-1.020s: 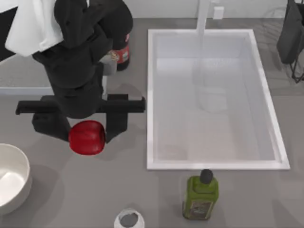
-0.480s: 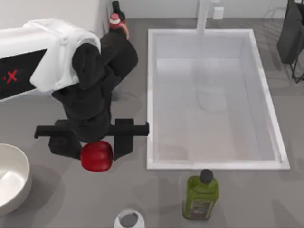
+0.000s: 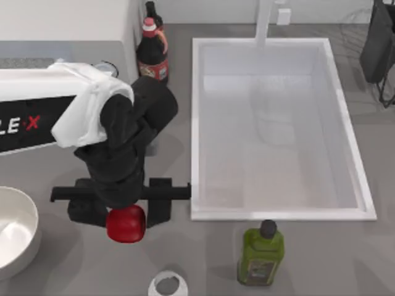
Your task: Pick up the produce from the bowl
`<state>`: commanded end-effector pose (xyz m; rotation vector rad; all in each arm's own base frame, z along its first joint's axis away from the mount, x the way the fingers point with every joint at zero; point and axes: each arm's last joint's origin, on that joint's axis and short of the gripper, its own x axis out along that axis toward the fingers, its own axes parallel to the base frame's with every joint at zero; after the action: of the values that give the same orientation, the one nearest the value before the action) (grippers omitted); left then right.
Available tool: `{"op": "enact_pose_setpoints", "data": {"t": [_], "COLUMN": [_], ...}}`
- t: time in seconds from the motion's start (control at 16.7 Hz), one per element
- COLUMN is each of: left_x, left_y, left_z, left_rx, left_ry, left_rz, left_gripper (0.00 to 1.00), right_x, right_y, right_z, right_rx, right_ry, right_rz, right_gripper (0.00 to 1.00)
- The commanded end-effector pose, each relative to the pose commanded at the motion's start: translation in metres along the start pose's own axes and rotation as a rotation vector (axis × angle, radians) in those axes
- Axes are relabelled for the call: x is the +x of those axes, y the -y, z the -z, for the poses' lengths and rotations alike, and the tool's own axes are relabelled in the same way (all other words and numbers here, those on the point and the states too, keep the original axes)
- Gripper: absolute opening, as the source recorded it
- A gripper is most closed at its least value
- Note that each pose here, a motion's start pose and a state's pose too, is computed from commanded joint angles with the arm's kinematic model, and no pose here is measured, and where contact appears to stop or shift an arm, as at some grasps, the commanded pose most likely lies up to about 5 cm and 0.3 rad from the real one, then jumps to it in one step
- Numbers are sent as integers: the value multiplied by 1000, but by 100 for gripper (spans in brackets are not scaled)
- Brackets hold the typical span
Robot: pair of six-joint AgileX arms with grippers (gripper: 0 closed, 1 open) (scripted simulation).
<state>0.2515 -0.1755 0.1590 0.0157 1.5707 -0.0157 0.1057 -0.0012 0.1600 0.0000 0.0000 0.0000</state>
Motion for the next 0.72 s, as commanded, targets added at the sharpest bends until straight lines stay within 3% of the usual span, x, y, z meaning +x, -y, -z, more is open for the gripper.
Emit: {"op": "enact_pose_setpoints", "data": {"t": [0.06,0.72], "left_x": [0,0], "left_y": [0,0], "left_z": [0,0], "left_rx": [0,0], "left_ry": [0,0], "left_rz": [0,0], "left_gripper": [0,83], "right_x": [0,0], "right_y": [0,0], "right_z": [0,0], "right_rx": [0,0], "right_ry": [0,0], "right_rz": [0,0], "right_gripper": [100,100]}}
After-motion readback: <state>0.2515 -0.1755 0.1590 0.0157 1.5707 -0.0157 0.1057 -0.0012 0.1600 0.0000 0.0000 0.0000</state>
